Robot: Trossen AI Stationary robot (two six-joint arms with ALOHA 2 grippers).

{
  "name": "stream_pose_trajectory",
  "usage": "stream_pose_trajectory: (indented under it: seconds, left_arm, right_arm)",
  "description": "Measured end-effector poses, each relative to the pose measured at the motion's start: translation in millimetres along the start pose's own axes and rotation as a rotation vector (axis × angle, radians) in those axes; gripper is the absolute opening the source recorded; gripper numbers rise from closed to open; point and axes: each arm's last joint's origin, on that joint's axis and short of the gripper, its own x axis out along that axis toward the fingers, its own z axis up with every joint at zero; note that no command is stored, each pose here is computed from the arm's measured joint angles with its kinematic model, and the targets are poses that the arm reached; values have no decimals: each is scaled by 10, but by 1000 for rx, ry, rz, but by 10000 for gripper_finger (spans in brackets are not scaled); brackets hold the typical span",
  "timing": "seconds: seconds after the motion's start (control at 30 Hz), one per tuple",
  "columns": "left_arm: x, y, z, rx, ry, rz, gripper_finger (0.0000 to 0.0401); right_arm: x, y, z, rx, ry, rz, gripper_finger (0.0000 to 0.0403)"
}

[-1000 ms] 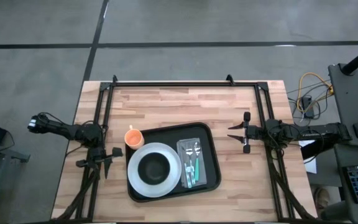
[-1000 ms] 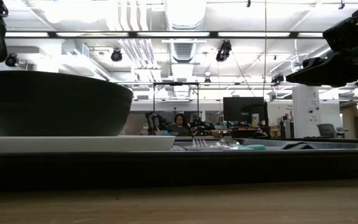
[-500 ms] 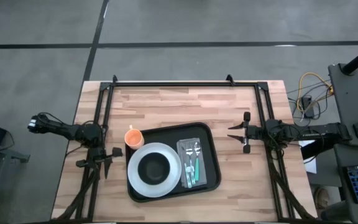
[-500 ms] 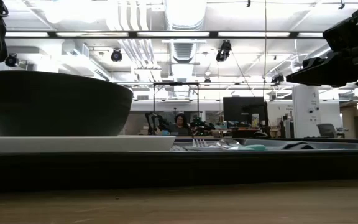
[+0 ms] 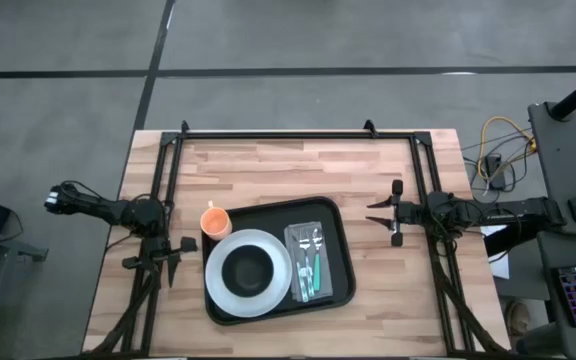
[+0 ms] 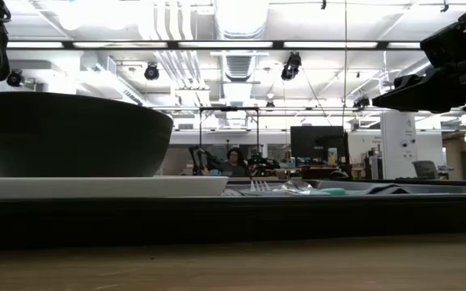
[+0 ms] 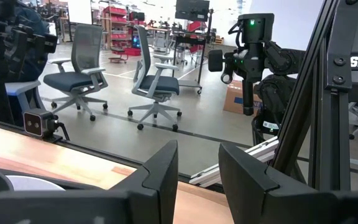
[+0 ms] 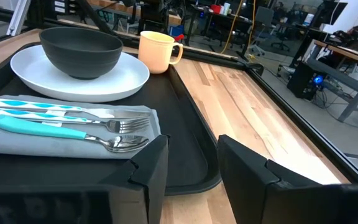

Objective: Set up tray
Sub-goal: Return to Home Position

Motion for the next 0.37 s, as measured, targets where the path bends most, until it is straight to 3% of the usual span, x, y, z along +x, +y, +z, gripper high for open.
stream_pose_trajectory:
  seconds: [0.37]
  left_arm:
    - [0, 0, 0, 0, 0, 0, 98]
  right_arm:
    - [0, 0, 0, 0, 0, 0, 137]
